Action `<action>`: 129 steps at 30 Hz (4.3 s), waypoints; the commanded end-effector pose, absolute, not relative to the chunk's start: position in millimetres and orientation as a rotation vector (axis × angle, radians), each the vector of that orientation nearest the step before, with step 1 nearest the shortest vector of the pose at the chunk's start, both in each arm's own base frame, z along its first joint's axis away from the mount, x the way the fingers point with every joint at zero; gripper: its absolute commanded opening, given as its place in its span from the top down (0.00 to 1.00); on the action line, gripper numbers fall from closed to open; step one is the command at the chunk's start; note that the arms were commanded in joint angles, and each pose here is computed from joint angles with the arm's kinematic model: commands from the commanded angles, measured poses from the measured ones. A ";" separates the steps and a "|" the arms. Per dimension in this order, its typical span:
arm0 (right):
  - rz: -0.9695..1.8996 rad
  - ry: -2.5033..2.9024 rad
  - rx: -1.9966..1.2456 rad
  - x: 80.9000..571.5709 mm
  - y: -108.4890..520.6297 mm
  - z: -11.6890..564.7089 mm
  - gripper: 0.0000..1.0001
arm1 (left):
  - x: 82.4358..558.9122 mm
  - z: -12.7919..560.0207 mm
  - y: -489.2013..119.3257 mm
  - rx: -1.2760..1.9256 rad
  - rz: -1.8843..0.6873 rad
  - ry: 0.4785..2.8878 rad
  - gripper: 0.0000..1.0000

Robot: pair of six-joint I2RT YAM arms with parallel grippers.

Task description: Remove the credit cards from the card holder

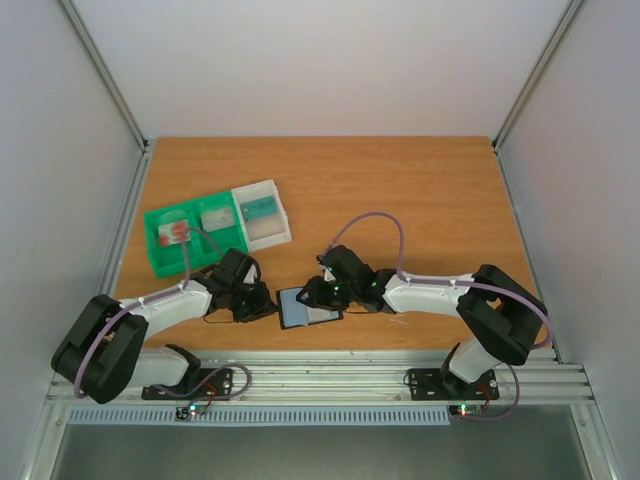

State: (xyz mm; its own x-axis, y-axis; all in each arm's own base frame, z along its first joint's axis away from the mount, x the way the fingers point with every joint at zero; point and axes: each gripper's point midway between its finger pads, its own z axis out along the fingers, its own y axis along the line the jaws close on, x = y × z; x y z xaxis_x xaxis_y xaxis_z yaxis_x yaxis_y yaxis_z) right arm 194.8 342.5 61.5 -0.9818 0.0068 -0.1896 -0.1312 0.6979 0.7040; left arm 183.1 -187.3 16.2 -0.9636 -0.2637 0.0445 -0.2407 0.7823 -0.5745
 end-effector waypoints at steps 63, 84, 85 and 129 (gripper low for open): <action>0.919 2.849 -0.034 189.8 289.4 11.4 0.96 | 222.1 16.1 -245.0 -0.469 -1.267 2.741 0.77; 0.912 2.800 -0.149 201.7 301.1 49.4 0.89 | 217.4 8.7 -239.2 -0.492 -1.229 2.762 0.73; 0.918 2.807 -0.152 202.1 303.3 47.7 0.90 | 217.5 9.0 -239.5 -0.493 -1.238 2.754 0.73; 0.671 2.915 -0.029 193.1 265.9 -0.8 0.99 | 210.7 36.6 -232.4 -0.434 -1.280 2.696 0.99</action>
